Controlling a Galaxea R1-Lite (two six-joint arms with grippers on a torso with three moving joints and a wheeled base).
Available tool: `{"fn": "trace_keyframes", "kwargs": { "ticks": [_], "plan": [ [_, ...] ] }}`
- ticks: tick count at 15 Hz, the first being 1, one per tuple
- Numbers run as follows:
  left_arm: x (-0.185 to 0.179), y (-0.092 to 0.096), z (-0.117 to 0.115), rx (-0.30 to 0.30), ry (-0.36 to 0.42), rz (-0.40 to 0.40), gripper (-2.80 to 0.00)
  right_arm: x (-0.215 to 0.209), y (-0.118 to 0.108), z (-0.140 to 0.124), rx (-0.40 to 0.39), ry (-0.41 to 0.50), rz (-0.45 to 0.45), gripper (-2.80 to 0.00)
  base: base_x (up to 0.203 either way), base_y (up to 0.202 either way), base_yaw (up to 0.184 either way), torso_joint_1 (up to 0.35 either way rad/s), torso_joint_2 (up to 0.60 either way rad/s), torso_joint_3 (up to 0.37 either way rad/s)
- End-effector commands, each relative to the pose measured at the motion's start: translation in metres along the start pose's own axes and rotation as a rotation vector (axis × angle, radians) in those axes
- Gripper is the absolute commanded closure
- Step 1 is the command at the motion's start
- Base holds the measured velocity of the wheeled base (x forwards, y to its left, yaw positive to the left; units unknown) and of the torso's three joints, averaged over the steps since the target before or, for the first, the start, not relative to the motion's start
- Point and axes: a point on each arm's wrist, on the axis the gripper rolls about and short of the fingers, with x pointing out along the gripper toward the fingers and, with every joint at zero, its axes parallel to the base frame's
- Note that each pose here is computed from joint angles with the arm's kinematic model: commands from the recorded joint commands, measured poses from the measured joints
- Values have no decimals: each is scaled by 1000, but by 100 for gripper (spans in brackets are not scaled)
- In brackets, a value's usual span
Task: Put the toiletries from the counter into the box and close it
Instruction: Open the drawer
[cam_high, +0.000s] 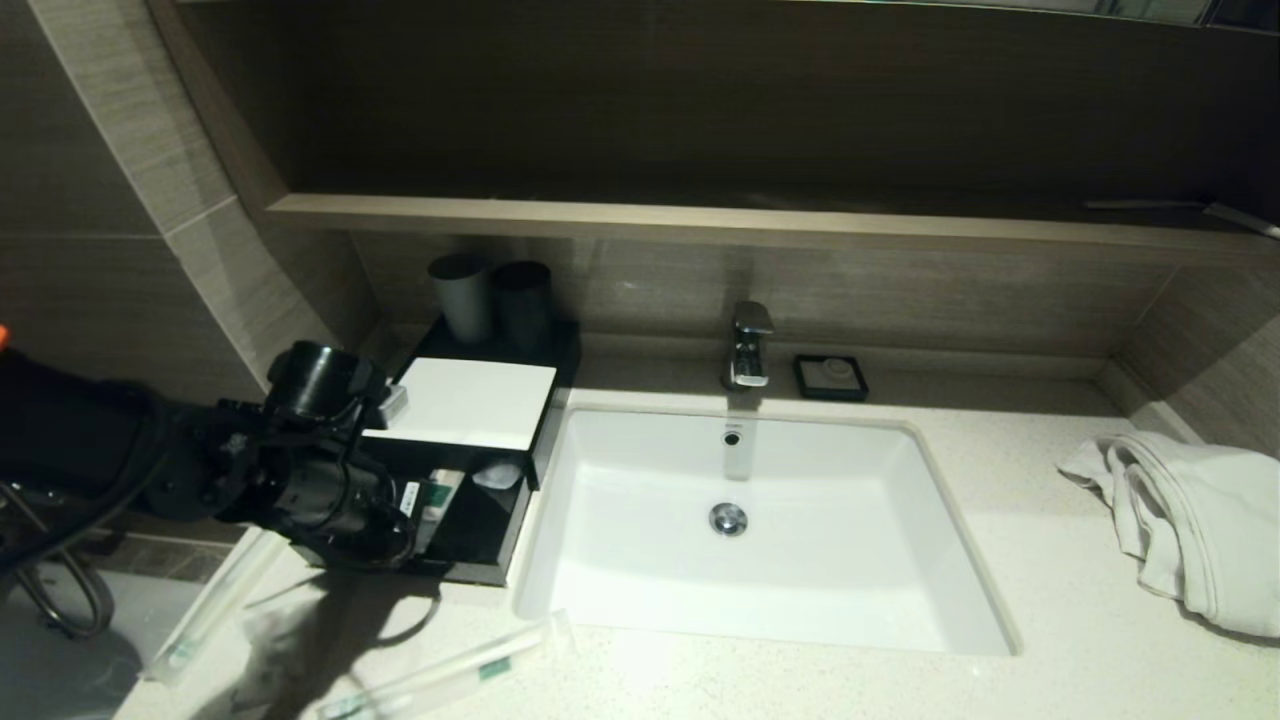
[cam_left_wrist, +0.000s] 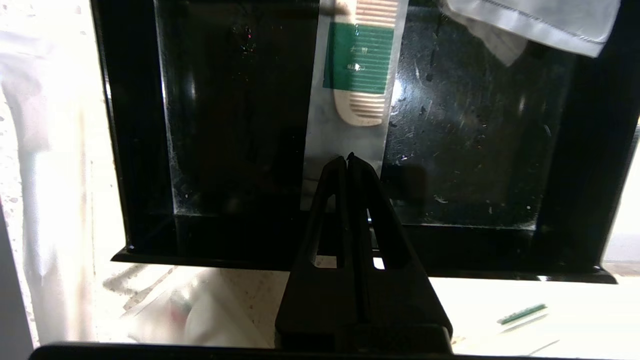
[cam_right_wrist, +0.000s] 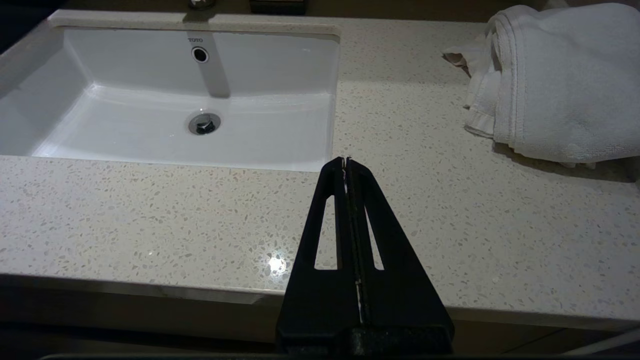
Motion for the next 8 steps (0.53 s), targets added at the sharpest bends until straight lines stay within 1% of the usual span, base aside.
{"fn": "trace_keyframes", "kwargs": {
  "ticks": [1,8],
  "plan": [
    [9,-1,-1,1,26,2,0,0,0,0,0,0,1,0,0,0,0,0,0,0],
    [12,-1,-5,5,44,2,0,0,0,0,0,0,0,0,0,0,0,0,0,0]
  ]
}}
